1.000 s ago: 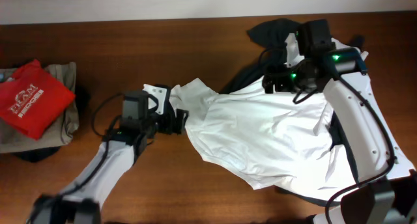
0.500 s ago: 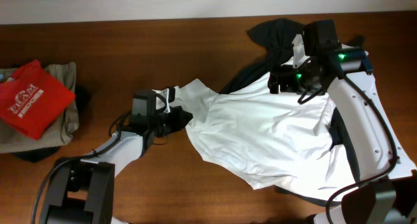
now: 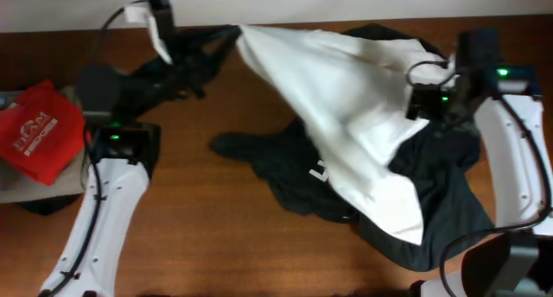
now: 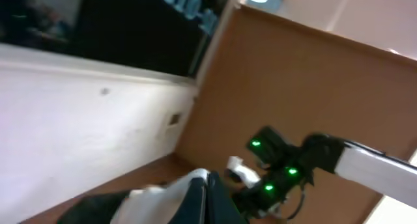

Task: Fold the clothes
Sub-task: 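Lift the white shirt and pull it left off the dark garment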

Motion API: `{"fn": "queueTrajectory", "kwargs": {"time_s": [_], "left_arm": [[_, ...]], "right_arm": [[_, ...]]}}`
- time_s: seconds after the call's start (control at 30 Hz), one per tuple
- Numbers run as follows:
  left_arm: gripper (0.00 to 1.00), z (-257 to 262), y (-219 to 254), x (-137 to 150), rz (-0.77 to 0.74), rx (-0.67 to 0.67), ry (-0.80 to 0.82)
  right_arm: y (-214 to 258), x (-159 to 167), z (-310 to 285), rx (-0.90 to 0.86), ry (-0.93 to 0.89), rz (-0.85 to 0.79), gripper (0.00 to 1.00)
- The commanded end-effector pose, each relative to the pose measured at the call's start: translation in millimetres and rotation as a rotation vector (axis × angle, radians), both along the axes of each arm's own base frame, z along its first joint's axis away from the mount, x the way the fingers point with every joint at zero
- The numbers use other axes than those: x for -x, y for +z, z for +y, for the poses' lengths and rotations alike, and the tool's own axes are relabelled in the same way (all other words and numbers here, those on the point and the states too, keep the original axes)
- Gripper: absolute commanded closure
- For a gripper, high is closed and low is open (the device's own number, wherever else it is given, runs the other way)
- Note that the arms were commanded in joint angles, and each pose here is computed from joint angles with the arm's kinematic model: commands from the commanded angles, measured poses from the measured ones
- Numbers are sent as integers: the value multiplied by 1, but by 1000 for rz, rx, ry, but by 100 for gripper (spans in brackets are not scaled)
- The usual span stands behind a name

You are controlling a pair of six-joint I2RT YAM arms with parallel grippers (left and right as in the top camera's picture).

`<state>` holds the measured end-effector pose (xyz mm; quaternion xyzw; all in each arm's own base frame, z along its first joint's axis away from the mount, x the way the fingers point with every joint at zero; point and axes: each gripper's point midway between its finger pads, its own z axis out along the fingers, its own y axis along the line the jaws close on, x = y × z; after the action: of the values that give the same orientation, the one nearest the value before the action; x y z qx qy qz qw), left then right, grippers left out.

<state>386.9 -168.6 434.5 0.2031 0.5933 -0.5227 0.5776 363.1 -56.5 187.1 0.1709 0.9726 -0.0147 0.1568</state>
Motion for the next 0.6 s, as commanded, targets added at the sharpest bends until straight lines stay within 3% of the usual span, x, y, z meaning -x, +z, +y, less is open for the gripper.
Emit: {"fn": "queueTrajectory", "kwargs": {"time_s": [0.0,0.07,0.2,0.3,0.37,0.4,0.5,0.57], "left_arm": [[99,78,-48,-52,165,-42,281],[100,121,-78,-71,247,-101,471],[100,194,-154,-87,417,-371,872],[100,227,-163,-89,460,-410,1059],[100,224,-170,-86,489,-421,1042],[100,220,-193,-76,586,-460,1012],[99,216,-215,-63,687,-502,984],[100,215,-227,-54,746,-525,968]], "right_arm": [[-27,23,-35,27,-80,103,3],[-53,34,-38,-4,-100,170,3],[-118,53,-32,-38,-98,276,3],[-158,65,-24,-70,-92,315,6],[-170,63,-15,-125,-84,303,6],[-175,53,-9,-160,-75,254,5],[-180,53,-3,-182,-65,260,9],[-191,54,-2,-182,-62,285,33]]}}
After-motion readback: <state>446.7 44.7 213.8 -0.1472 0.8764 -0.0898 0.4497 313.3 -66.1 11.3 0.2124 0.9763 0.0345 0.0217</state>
